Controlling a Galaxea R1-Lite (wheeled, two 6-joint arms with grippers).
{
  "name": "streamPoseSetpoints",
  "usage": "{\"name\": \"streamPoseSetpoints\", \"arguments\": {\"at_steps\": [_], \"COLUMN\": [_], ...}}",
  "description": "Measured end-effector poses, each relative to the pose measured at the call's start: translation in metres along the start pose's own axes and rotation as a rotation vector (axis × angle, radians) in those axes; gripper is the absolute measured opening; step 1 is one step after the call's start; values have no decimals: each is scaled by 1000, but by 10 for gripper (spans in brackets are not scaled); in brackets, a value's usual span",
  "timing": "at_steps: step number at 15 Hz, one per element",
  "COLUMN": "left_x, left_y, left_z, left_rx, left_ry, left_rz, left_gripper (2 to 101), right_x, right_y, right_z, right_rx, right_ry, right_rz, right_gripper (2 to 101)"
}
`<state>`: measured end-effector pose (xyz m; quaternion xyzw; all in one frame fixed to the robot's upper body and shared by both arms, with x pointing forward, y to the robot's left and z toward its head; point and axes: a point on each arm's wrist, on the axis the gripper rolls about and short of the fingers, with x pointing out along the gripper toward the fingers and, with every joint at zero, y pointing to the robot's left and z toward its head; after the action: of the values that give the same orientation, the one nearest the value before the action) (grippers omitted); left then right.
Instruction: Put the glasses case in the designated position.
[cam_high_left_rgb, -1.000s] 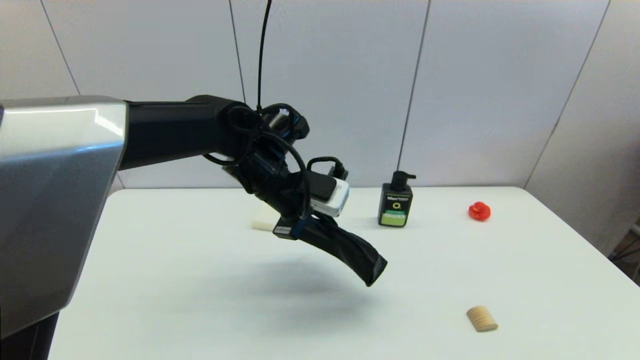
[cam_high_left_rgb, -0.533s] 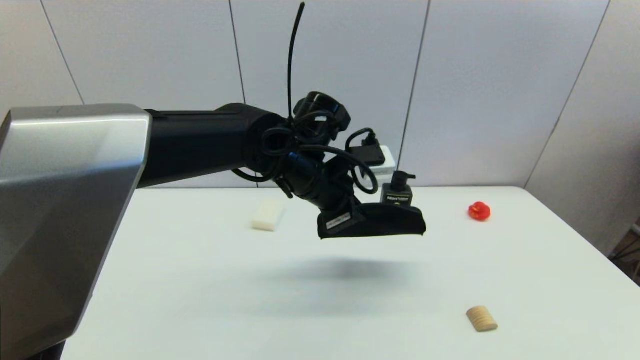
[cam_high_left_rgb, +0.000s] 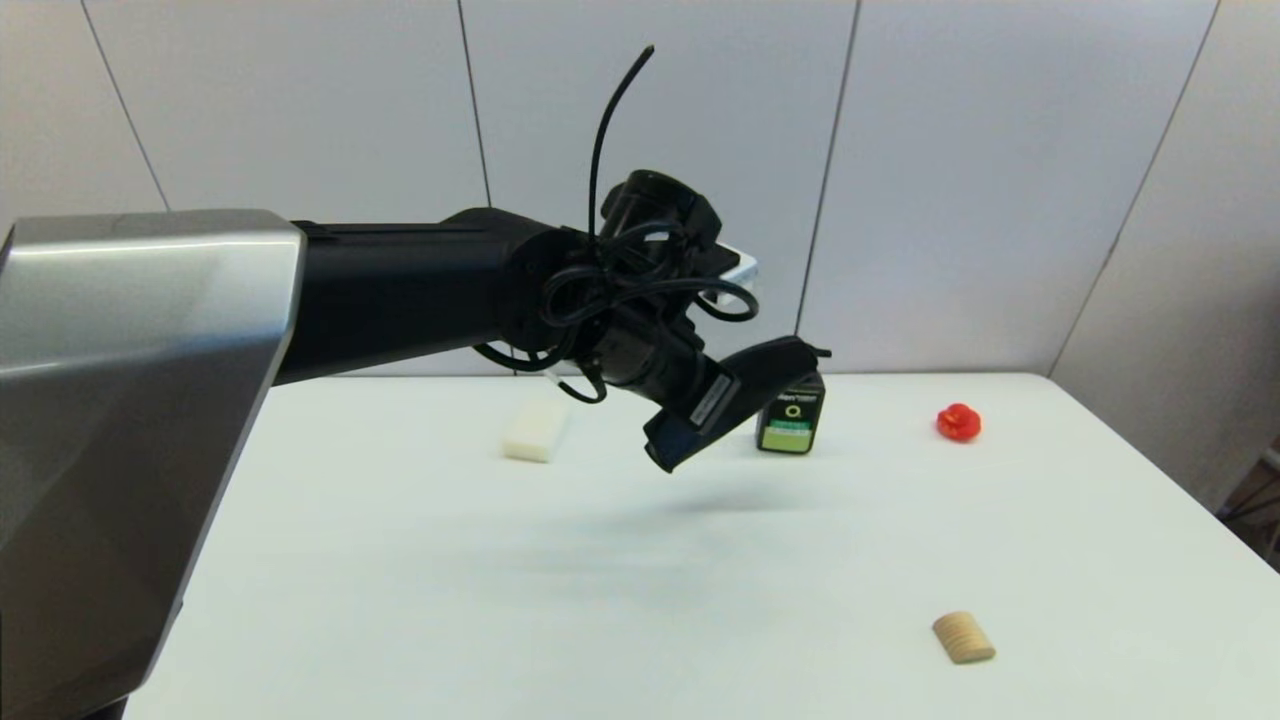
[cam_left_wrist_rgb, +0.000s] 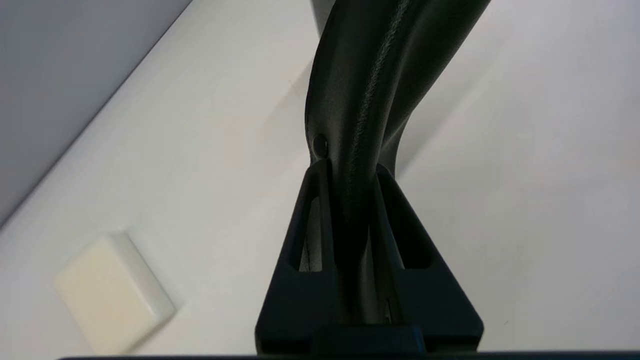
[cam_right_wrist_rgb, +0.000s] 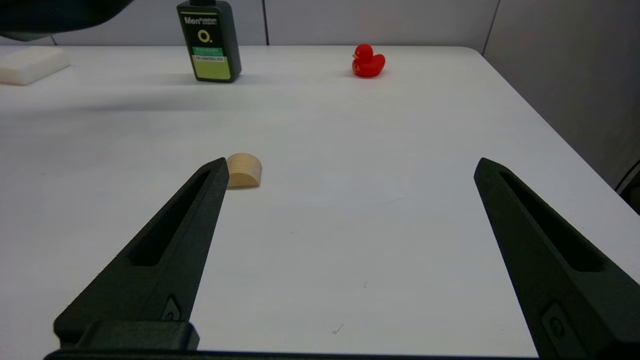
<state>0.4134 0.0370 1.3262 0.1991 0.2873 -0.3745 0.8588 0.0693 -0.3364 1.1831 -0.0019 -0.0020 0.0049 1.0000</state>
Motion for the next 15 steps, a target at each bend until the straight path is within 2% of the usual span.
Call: {"name": "streamPoseSetpoints", "arguments": {"at_steps": [2, 9, 12, 15], "left_x": [-2, -6, -5, -1], "left_y": [1, -9, -15, -15], "left_z": [1, 7, 8, 7], "left_rx": [-92, -492, -599, -623], "left_ry": [-1, -48, -59, -68], "left_rz": [51, 62, 74, 172], "left_gripper": [151, 148, 148, 148], "right_x": [0, 0, 0, 0], "right_y": [0, 0, 0, 0], "right_z": [0, 0, 0, 0], "right_rx": [0, 0, 0, 0], "right_ry": [0, 0, 0, 0], "right_rz": [0, 0, 0, 0], "right_gripper": [973, 973, 973, 973]}}
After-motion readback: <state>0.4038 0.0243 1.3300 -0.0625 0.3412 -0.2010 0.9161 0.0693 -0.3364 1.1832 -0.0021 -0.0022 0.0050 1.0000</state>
